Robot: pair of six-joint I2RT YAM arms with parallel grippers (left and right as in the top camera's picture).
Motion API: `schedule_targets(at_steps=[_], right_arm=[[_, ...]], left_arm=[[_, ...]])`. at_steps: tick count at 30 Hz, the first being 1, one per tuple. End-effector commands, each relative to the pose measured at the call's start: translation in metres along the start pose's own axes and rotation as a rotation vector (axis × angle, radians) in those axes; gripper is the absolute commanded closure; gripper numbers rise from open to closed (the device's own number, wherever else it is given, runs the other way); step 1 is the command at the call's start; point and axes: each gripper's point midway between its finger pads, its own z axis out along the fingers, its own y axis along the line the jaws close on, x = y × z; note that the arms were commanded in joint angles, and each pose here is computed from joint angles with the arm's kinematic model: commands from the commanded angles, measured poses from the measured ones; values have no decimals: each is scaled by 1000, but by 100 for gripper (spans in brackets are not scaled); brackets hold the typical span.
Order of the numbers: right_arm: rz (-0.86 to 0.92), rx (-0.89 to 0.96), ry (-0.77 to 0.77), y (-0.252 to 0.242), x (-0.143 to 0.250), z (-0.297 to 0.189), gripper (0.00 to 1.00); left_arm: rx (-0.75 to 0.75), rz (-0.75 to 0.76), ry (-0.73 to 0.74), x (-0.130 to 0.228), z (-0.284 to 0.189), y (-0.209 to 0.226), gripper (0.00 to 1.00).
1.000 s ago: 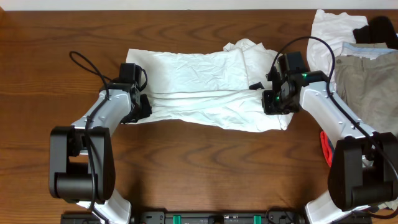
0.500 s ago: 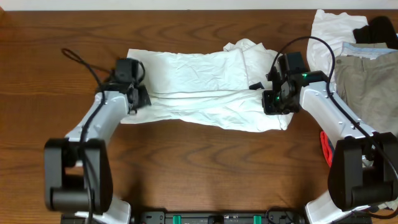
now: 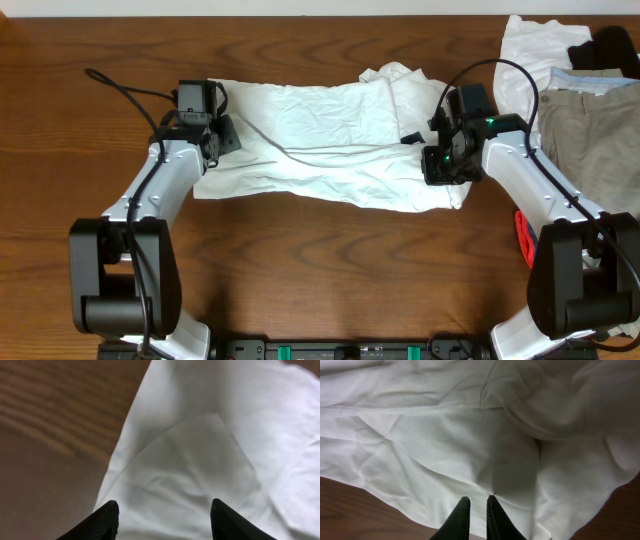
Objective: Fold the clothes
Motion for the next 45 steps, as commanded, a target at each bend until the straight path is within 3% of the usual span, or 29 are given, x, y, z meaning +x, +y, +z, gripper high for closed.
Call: schedule_targets(at_steps=[1, 13, 28, 32, 35, 39, 45], right_arm=[[-13, 9, 2, 1, 2, 0, 89], [-13, 22, -1, -2, 1, 0, 89], [-5, 28, 3, -3, 2, 0, 90], [-4, 29, 9, -3, 4, 0, 90], [-3, 32, 21, -4, 7, 0, 91], [-1, 78, 22, -12, 7, 0, 91], [4, 81, 12, -14, 5, -1, 90]], left_arm=[[-36, 6, 50, 12, -1, 10, 42], [-59, 14, 174, 52, 3, 19, 44], [79, 20, 194, 72, 19, 1, 49], [49, 23, 269, 96, 33, 8, 53], [-26, 12, 342, 116, 37, 25, 70], [-189, -45, 412, 132, 27, 61, 72], [-291, -134, 576, 161, 4, 99, 77]])
